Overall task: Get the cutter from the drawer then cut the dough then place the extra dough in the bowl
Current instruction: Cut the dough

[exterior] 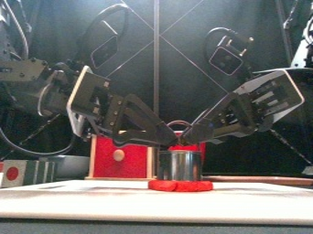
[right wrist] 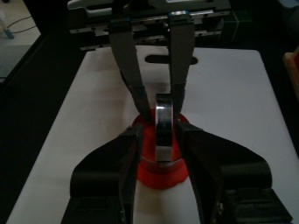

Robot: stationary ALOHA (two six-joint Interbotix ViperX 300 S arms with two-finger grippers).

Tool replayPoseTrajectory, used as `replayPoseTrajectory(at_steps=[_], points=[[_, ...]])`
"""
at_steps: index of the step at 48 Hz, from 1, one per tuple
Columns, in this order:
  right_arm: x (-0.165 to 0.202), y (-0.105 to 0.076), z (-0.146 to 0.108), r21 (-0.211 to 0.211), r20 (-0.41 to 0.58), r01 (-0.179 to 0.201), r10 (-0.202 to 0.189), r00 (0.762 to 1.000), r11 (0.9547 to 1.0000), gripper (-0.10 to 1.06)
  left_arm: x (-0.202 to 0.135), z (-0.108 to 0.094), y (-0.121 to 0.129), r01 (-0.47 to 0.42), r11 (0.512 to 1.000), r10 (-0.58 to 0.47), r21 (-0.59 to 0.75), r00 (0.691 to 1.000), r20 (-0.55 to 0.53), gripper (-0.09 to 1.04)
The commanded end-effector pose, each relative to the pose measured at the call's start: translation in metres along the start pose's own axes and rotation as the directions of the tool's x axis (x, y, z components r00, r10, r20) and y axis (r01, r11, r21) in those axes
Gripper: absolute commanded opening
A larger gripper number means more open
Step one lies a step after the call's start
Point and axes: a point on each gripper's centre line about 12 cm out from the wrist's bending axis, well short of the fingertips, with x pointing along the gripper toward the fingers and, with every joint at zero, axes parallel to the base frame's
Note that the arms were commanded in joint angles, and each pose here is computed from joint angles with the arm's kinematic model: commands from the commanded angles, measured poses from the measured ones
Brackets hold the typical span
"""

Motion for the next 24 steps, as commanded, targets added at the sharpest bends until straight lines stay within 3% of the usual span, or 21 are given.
replayPoseTrajectory(at_steps=[1,16,24], points=[[0.0,0.0,0.01,-0.003,0.032,-0.002,0.002,0.999,1.0,0.71,0.001,0.013,0.0,0.0,1.0,0.001,-0.02,0.999,0.033,0.67],[-0.003,-0.001,0.003,-0.002,0.009,0.002,-0.002,1.0,1.0,0.49,0.0,0.007,-0.001,0.014,1.0,-0.014,-0.017,1.0,-0.01,0.62],[-0.003,-0.003,0.002,-0.003,0.008,0.006,-0.006,1.0,1.0,0.47,0.0,0.002,-0.002,0.024,1.0,-0.024,-0.015,0.999,-0.045,0.58]])
